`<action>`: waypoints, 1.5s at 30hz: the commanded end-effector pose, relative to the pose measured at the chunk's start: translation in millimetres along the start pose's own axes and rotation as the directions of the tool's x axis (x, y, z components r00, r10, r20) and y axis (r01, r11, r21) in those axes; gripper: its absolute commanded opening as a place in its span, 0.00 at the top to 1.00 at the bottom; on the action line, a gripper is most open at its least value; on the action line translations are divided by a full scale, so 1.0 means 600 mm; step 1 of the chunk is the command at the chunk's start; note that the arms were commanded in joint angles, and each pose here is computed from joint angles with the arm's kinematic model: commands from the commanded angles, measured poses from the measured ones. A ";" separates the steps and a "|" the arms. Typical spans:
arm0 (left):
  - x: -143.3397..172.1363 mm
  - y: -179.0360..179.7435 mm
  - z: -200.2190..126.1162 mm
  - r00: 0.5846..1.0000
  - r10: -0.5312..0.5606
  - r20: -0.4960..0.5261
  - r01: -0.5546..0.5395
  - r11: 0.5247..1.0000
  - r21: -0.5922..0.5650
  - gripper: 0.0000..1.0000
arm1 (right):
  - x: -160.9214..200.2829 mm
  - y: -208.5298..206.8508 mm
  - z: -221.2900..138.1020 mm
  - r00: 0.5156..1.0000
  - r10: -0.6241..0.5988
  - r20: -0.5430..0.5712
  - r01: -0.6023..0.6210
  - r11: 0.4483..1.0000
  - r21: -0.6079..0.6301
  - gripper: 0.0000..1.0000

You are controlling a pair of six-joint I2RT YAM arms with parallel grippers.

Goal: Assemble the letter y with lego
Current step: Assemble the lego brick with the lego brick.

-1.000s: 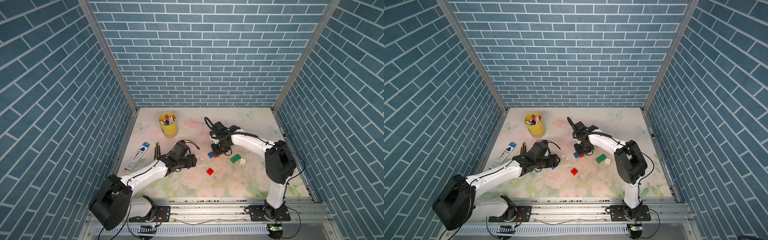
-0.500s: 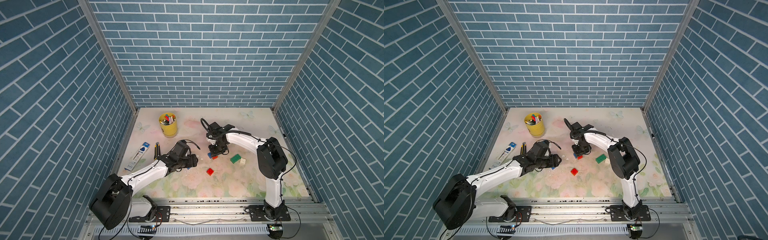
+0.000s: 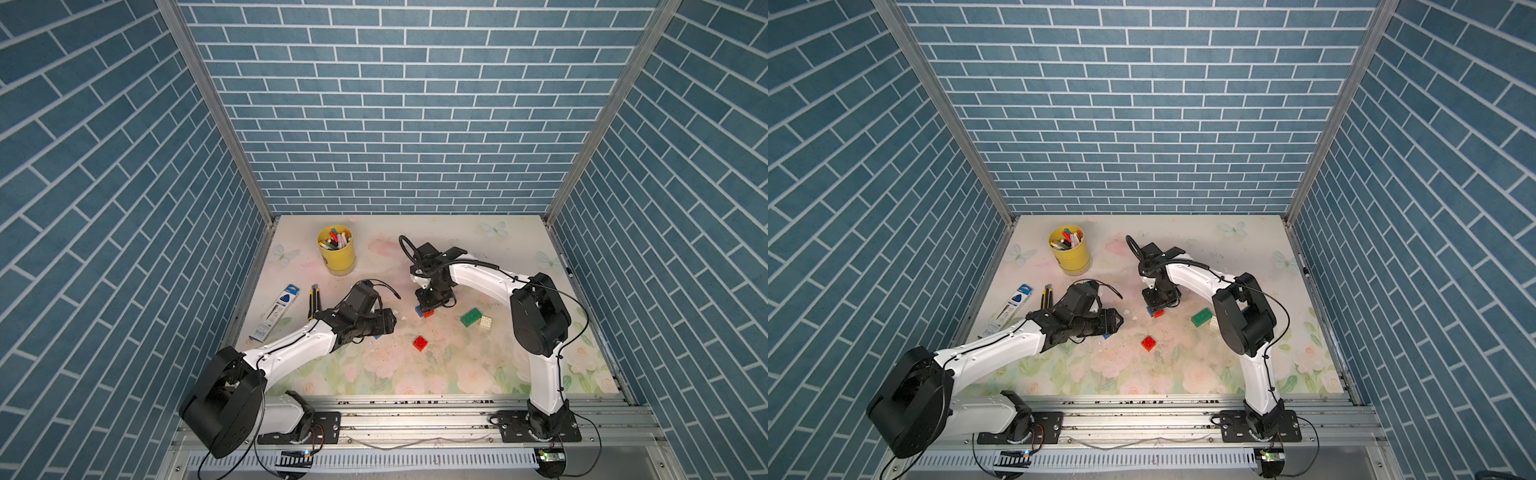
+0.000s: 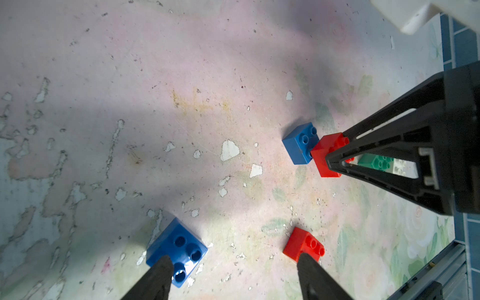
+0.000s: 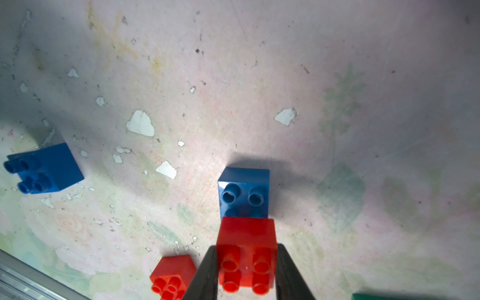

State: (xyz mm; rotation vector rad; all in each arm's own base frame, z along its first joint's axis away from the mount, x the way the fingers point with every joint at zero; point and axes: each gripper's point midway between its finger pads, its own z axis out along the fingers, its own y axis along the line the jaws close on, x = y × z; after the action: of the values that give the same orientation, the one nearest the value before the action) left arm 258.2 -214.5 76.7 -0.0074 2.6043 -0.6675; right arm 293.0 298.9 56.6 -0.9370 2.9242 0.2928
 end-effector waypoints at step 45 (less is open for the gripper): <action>0.015 0.022 0.011 1.000 0.008 -0.006 -0.008 0.999 -0.039 0.22 | 0.070 -0.018 0.085 0.978 0.154 -0.141 -0.137 0.983 0.124 0.74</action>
State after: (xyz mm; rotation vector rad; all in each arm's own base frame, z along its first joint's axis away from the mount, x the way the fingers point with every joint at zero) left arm 255.1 -208.2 65.7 -0.0180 2.6172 -0.6331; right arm 287.3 300.7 48.8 -0.7639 2.9309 0.1942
